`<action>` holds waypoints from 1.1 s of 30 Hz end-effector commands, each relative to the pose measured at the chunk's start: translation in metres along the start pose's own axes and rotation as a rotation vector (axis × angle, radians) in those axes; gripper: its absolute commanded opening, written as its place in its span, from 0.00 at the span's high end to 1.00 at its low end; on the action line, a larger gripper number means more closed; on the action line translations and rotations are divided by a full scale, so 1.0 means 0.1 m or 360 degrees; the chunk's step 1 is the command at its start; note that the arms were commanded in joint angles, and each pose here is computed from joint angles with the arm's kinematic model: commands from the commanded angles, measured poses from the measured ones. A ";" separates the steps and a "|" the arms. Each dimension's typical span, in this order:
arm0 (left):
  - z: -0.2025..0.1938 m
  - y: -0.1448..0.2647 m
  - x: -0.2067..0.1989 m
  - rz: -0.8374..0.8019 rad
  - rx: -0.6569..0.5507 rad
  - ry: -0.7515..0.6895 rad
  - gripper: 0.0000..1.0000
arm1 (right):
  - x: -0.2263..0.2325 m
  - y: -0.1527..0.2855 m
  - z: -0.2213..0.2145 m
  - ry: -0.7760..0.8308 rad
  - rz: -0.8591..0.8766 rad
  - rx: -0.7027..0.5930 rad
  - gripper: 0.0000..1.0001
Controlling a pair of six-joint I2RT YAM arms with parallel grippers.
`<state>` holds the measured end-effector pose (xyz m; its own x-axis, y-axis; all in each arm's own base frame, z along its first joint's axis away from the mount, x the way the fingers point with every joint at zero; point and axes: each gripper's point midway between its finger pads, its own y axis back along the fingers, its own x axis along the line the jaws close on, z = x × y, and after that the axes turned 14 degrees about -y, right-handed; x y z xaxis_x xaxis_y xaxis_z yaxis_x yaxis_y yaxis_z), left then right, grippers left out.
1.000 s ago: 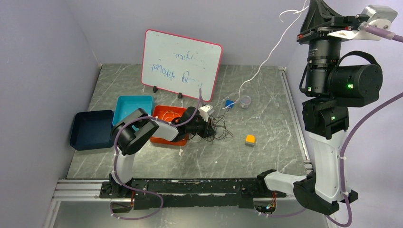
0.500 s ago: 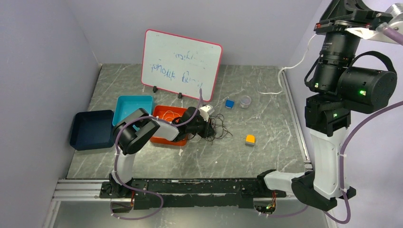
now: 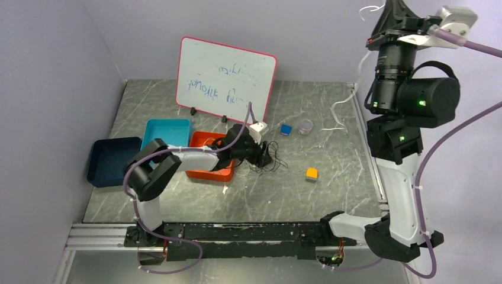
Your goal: Untangle the cables
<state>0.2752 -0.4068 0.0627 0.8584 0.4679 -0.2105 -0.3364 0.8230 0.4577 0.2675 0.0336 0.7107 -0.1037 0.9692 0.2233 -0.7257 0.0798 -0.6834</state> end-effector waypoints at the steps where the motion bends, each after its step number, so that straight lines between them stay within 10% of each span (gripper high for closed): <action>1: 0.65 0.22 -0.05 0.0052 -0.0161 -0.0172 0.34 | -0.01 0.07 -0.07 -0.0074 -0.0010 0.0031 1.00; 16: 1.04 1.06 0.14 0.0391 -0.0339 -0.0094 0.29 | 0.50 0.01 -0.92 -0.0244 0.0285 0.0444 1.00; 33: 0.61 2.37 1.18 0.1189 -0.0299 0.0307 0.32 | 1.44 0.23 -1.65 -0.0427 0.0686 0.0804 1.00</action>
<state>0.3236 -0.2153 0.2028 0.4305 0.9008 -0.0566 -0.8390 0.4225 0.3429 0.3672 0.1848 0.6056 -0.5065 0.8290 0.2372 -0.8404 -0.4131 -0.3507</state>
